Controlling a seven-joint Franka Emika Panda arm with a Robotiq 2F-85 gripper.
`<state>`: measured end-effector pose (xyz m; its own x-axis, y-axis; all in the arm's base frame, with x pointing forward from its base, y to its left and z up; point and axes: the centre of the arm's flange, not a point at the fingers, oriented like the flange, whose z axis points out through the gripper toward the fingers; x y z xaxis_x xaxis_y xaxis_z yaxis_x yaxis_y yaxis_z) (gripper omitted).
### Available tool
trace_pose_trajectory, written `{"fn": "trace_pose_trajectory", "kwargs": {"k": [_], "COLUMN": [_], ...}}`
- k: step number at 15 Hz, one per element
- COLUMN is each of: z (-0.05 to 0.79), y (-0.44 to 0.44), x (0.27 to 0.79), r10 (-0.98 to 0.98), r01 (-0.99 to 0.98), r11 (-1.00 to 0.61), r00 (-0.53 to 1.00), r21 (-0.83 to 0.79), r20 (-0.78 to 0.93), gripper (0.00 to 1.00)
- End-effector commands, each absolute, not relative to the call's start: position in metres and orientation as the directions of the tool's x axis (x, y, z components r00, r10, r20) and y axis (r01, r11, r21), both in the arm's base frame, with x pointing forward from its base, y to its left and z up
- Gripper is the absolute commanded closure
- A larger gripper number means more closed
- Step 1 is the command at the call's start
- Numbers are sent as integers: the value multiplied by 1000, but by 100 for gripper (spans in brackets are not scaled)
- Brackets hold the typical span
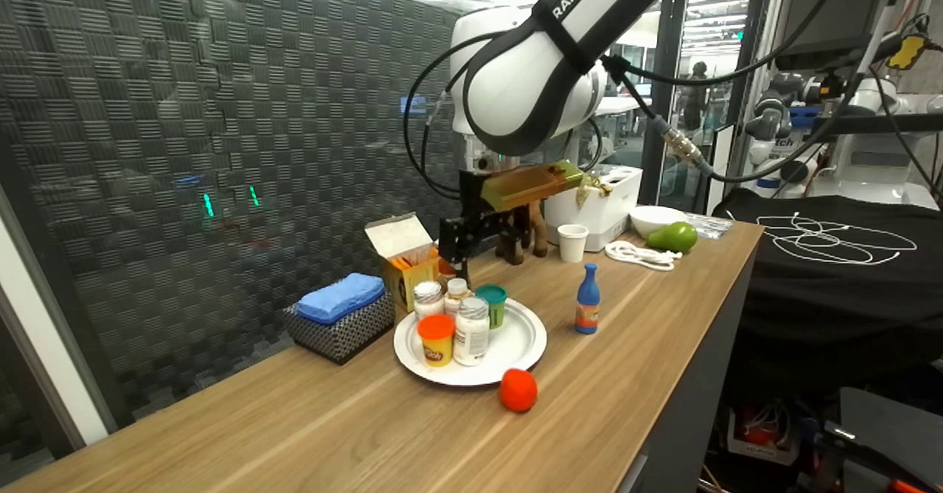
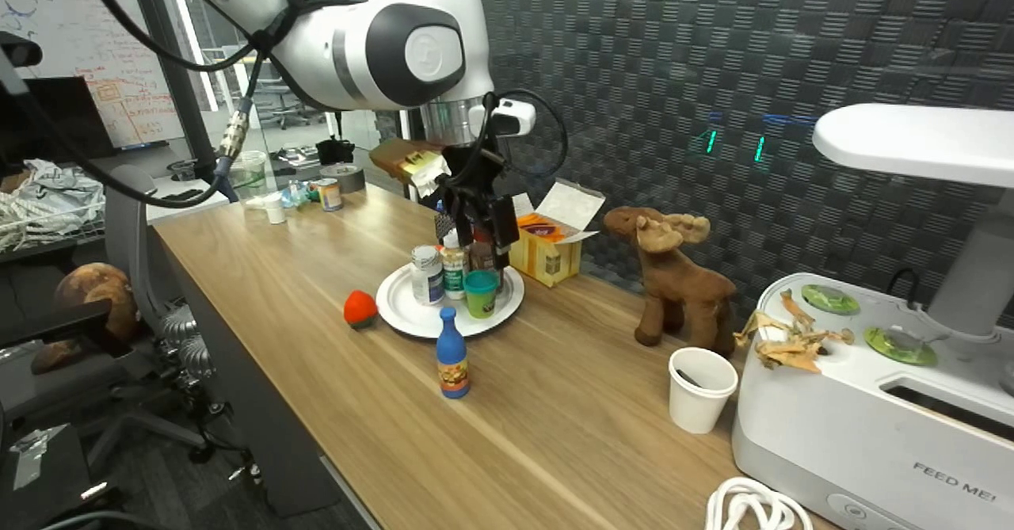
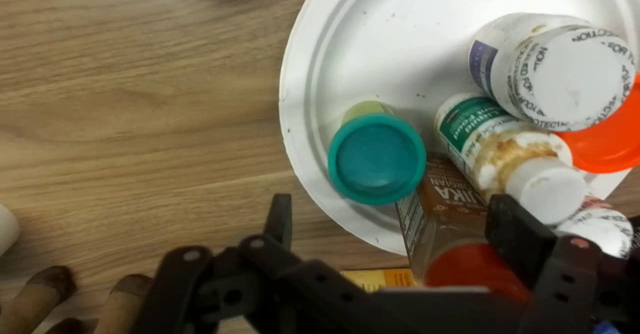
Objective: Place the bottles and orange plush toy on the white plate
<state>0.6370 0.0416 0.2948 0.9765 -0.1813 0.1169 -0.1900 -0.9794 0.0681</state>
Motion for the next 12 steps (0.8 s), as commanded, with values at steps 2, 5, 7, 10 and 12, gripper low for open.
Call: {"fn": "trace_pose_trajectory", "kwargs": {"k": [2,5,7,10,12], "z": [355,387,403,407,394], "y": [47,57,67,90,109], "x": [621,604,586,557,540], "r10": [-215,-231,-248,-250,-227], "r01": [-228,-245,-258,-260,-235], "r11": [-972,-969,-966,-966,-972], "r00": [956,943,938,946,960], "r21": [48,29,11,19,32], "r20": [197,237,241,206,161], "gripper": [0,0,0,0,0]}}
